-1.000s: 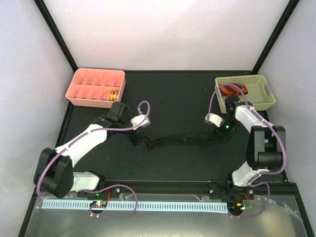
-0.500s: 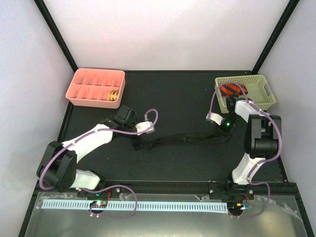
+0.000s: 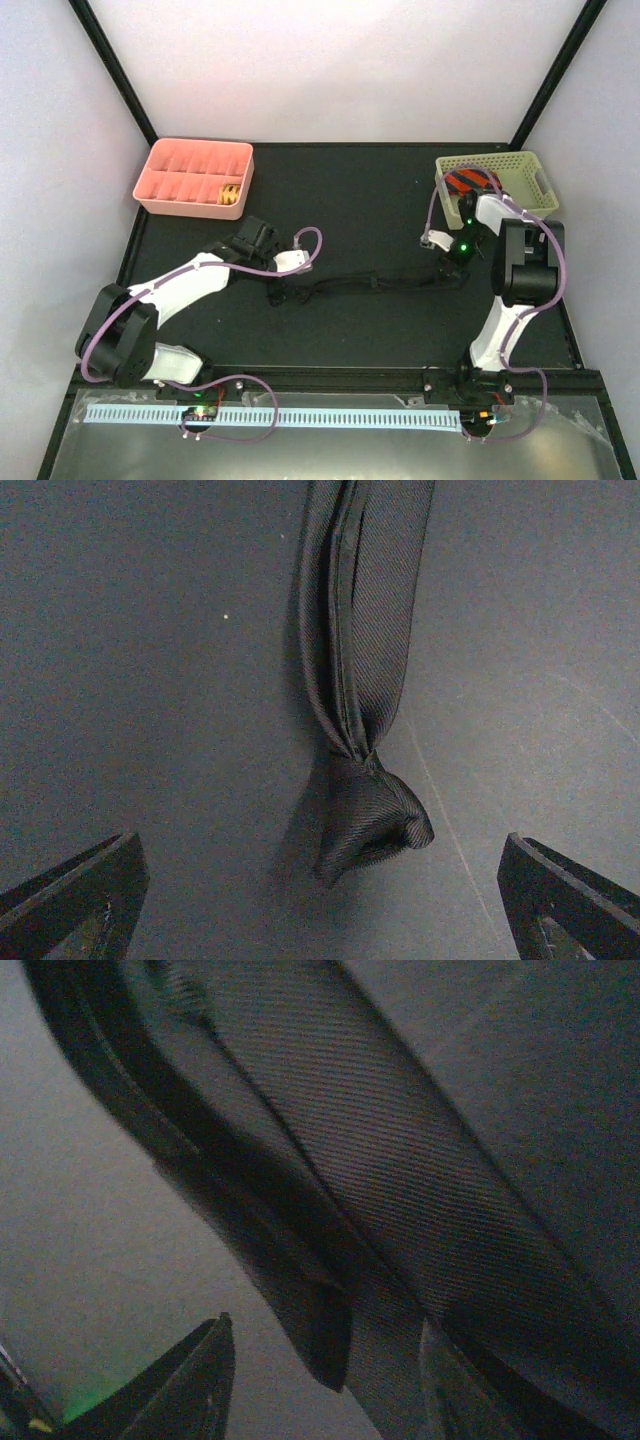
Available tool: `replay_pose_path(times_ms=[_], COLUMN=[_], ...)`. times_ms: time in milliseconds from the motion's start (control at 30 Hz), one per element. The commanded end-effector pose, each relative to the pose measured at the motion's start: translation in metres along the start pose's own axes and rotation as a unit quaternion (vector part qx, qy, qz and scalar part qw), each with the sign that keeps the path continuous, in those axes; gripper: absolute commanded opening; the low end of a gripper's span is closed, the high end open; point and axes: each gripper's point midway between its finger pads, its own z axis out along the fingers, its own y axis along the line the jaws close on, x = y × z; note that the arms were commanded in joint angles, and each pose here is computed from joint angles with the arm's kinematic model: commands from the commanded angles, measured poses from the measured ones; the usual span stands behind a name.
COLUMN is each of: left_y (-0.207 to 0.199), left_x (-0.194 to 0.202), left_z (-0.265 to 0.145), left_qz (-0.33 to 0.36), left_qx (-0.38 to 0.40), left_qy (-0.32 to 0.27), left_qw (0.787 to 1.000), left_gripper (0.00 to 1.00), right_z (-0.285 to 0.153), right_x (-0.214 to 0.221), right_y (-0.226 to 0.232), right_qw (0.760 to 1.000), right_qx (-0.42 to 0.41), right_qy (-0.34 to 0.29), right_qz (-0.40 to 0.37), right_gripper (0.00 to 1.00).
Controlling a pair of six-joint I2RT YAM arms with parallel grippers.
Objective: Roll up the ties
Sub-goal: Flatten out the tie at the center of the board, then smooth out the tie at the center of the board.
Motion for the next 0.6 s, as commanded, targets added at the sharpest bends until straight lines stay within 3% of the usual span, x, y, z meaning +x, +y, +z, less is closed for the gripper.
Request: replay_pose_path(times_ms=[0, 133, 267, 400, 567], left_y=[-0.006, -0.012, -0.017, -0.021, -0.019], left_x=[0.008, 0.013, 0.007, -0.002, -0.012], left_z=[0.006, 0.010, 0.015, 0.022, 0.029], left_qz=[0.023, 0.028, 0.041, 0.048, 0.046], left_qx=[0.005, 0.011, 0.013, 0.022, 0.025], left_qy=[0.014, 0.020, 0.018, 0.021, 0.018], left_qw=[1.000, 0.999, 0.999, 0.998, 0.998], left_gripper=[0.99, 0.99, 0.99, 0.99, 0.97], right_z=[-0.031, -0.073, -0.093, -0.077, -0.043], right_x=[-0.010, -0.037, -0.049, -0.043, -0.029], right_y=[-0.016, -0.012, 0.004, 0.016, 0.009], right_qw=[0.996, 0.983, 0.979, 0.986, 0.991], right_qx=[0.083, 0.136, 0.126, 0.086, 0.071], right_qy=[-0.037, -0.120, -0.159, -0.144, -0.112], right_qz=[0.012, 0.006, -0.005, -0.021, -0.025], right_gripper=[0.58, 0.65, 0.63, 0.62, 0.51])
